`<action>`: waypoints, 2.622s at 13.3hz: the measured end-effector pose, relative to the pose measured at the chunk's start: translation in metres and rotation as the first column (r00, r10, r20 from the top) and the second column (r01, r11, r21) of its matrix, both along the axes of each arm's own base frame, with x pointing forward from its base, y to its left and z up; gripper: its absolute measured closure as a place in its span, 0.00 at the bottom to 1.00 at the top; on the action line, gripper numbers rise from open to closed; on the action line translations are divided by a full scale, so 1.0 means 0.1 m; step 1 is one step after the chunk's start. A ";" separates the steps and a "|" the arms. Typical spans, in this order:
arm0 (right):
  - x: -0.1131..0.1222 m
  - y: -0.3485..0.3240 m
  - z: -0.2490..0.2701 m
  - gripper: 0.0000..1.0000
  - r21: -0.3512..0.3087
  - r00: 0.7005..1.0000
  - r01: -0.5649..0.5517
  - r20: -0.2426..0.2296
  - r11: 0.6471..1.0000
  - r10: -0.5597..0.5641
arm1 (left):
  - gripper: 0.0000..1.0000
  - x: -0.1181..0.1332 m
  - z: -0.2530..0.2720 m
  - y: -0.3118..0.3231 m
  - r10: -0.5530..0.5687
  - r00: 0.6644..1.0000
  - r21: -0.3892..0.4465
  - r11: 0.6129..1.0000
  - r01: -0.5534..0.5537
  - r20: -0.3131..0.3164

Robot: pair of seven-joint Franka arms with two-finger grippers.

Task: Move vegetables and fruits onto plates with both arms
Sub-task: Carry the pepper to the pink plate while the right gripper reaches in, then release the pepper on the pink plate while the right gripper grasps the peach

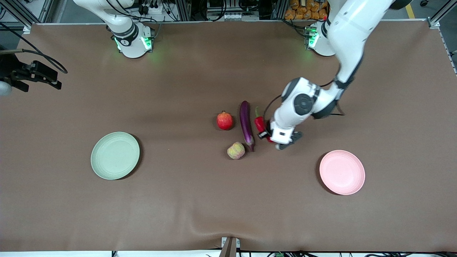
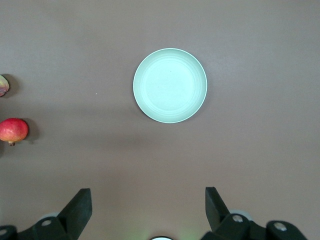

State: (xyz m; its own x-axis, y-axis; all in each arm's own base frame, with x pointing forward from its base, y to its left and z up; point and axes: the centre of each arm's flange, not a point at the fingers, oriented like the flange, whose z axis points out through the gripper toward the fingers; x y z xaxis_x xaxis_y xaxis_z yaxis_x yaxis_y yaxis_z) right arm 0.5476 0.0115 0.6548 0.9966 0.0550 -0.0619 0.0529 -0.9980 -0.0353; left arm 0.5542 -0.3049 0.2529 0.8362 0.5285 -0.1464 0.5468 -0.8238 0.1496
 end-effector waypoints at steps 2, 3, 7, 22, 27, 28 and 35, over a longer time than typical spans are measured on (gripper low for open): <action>0.11 -0.01 -0.14 0.00 0.000 1.000 0.002 -0.011 1.000 -0.002 | 0.74 0.28 0.47 0.62 -0.027 0.999 0.025 0.999 0.026 0.018; 0.21 -0.01 -0.28 0.00 0.001 1.000 0.003 -0.019 1.000 -0.003 | 0.74 0.40 0.59 1.00 -0.050 0.998 0.031 0.998 0.049 0.033; 0.64 -0.14 -1.13 0.00 0.011 0.994 -0.019 -0.110 1.000 0.020 | 0.74 0.85 0.41 2.60 -0.138 0.987 0.022 0.990 0.137 0.078; 1.37 2.53 -2.85 0.00 0.153 0.892 0.433 0.074 0.888 -0.447 | 0.33 1.46 -0.31 3.65 -0.112 0.987 -0.057 0.991 0.119 0.112; 1.30 3.61 -3.32 0.00 0.240 0.710 0.686 -0.014 0.687 -0.704 | 0.00 1.43 0.27 3.17 -0.208 0.977 -0.100 0.972 0.213 0.052; 1.27 3.78 -3.42 0.00 0.250 0.689 0.708 -0.036 0.661 -0.724 | 0.00 1.37 0.50 3.01 -0.227 0.973 -0.108 0.967 0.229 0.027; 0.94 4.53 -4.10 0.00 0.238 0.637 0.764 -0.131 0.599 -0.760 | 0.00 0.77 1.06 1.47 -0.173 0.969 -0.086 0.983 0.160 -0.176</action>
State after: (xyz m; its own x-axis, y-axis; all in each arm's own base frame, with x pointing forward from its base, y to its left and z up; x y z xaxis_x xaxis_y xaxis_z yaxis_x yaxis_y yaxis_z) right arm 0.6411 0.4642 0.2450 0.6828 -0.7089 -0.1769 -0.7255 -0.6293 -0.2787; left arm 0.6315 -0.1580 0.3590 0.8677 0.3666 -0.3358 0.4258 -0.8967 0.1211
